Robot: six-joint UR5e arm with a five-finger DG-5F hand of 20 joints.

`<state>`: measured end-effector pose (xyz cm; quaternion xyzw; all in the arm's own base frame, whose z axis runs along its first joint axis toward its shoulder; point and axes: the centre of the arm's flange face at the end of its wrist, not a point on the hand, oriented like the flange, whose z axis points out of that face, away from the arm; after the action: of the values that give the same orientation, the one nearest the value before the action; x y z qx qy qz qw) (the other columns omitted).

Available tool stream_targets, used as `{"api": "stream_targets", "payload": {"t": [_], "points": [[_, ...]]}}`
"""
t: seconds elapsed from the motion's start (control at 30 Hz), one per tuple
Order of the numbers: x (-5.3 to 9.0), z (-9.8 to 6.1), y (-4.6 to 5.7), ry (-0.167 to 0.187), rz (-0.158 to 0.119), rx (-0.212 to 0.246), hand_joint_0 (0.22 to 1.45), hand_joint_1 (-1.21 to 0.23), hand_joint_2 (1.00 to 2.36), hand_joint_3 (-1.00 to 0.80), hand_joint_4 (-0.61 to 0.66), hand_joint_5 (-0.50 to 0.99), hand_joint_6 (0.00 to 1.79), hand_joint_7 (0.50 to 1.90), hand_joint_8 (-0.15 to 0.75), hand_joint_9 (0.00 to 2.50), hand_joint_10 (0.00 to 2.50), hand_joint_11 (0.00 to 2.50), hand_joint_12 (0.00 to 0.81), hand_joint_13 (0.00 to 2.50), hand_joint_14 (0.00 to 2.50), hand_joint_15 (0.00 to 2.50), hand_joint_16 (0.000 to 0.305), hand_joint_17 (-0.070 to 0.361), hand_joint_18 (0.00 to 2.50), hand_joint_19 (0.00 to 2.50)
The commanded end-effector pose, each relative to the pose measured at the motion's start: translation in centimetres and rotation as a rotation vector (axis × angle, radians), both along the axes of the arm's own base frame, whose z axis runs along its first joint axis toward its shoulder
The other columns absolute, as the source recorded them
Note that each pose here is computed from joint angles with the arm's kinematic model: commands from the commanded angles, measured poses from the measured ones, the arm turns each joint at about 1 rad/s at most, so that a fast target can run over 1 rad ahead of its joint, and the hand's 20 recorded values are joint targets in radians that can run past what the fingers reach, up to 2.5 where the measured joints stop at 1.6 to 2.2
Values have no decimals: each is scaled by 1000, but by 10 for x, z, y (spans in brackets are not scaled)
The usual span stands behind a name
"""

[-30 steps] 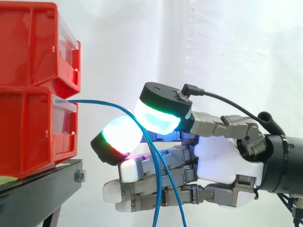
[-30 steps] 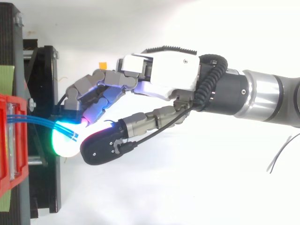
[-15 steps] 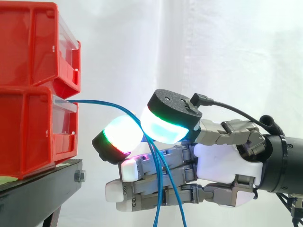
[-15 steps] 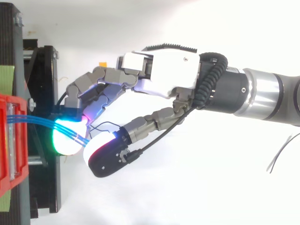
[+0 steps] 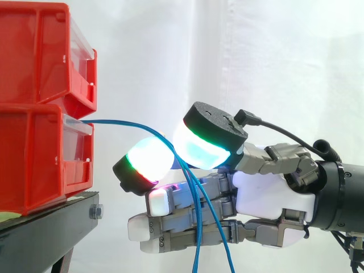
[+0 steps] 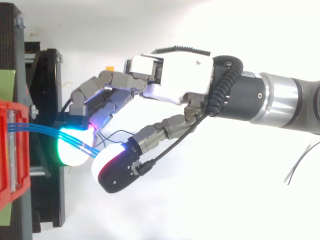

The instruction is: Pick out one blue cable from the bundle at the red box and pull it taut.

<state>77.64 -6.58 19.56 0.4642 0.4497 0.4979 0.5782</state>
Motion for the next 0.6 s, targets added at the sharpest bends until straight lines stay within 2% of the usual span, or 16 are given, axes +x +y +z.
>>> {"api": "stream_targets", "payload": {"t": [0.0,0.3,0.57], "points": [[0,0,0,0,0,1,605,-724,1000,-500,94,-163,890,915,245,935,18,546,150,745,10,269,10,22,474,362],[0,0,-1,1,-1,0,586,-601,1000,-500,86,-144,872,978,247,976,20,553,141,743,12,272,9,20,458,364],[0,0,-1,3,-1,0,623,-748,1014,-340,47,-145,878,1013,252,956,18,560,141,731,10,279,8,18,443,364]]}}
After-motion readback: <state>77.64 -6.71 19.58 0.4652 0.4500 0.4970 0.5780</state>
